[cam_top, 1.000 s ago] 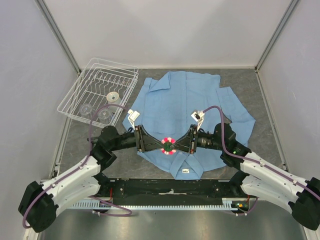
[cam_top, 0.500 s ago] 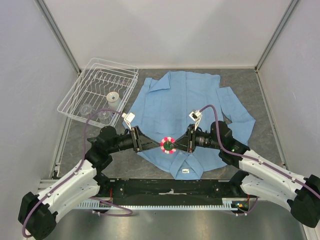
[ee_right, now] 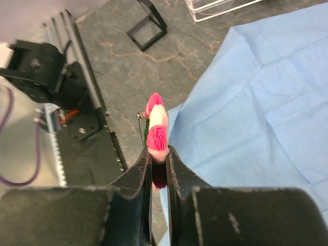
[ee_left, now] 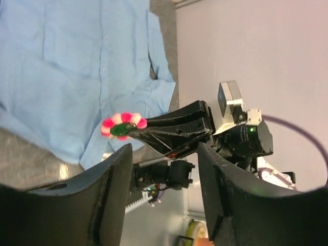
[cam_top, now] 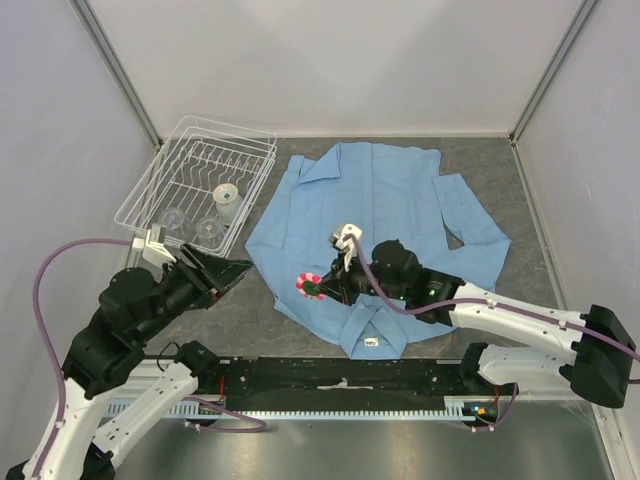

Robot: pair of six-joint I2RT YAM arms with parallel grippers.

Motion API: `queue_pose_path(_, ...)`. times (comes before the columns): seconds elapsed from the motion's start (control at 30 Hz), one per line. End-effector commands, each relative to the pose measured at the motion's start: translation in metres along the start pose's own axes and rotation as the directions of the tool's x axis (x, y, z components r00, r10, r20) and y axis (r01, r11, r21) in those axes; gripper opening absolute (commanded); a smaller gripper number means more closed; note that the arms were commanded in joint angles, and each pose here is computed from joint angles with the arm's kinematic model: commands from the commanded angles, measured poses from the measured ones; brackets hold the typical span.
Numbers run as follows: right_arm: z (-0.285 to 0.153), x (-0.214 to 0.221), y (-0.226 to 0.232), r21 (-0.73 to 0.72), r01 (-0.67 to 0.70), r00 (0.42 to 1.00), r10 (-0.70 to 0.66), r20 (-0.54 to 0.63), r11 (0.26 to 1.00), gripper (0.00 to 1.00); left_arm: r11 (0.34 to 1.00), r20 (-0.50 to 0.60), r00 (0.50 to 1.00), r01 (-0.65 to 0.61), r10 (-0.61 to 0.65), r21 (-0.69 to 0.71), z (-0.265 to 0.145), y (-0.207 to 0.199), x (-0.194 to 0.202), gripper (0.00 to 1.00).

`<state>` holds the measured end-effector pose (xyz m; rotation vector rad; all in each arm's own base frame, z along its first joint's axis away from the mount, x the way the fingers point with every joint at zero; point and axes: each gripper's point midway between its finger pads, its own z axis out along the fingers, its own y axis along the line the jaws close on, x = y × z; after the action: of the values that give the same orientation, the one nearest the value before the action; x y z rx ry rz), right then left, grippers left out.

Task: Remove the brooch from the garment

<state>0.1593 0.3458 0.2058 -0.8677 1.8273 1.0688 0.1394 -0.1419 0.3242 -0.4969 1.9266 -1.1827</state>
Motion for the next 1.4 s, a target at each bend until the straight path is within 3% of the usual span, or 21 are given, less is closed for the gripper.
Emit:
queue_pose_path(0.0, 0.011, -0.024, -0.006, 0.112, 0.295, 0.954, -0.299, 0.028, 0.949, 0.0, 0.93, -0.055, 0.967, 0.223, -0.25, -0.293, -0.001, 0.046, 0.025, 0.63)
queue_pose_path(0.1, 0.015, -0.018, -0.003, 0.141, 0.449, 0.892, -0.453, -0.004, 0.882, 0.0, 0.887, -0.086, 0.926, 0.322, -0.368, -0.332, 0.002, 0.035, 0.032, 0.63)
queue_pose_path(0.3, 0.014, -0.029, 0.024, 0.135, 0.615, 0.768, -0.629, 0.12, 0.777, 0.0, 0.839, -0.054, 0.891, 0.403, -0.452, -0.365, 0.003, 0.022, 0.025, 0.61)
queue_pose_path(0.57, 0.023, -0.029, 0.047, 0.195, 0.788, 0.577, -0.811, 0.099, 0.584, 0.0, 0.735, -0.071, 0.8, 0.508, -0.596, -0.449, 0.019, 0.042, 0.051, 0.47)
queue_pose_path(0.9, 0.03, -0.034, 0.054, 0.225, 0.803, 0.54, -0.834, 0.115, 0.552, 0.0, 0.71, -0.095, 0.769, 0.527, -0.632, -0.467, 0.027, 0.049, 0.063, 0.45)
queue_pose_path(1.37, 0.032, -0.038, 0.065, 0.238, 0.819, 0.506, -0.853, 0.128, 0.522, 0.0, 0.695, -0.097, 0.756, 0.532, -0.647, -0.483, 0.033, 0.055, 0.068, 0.33)
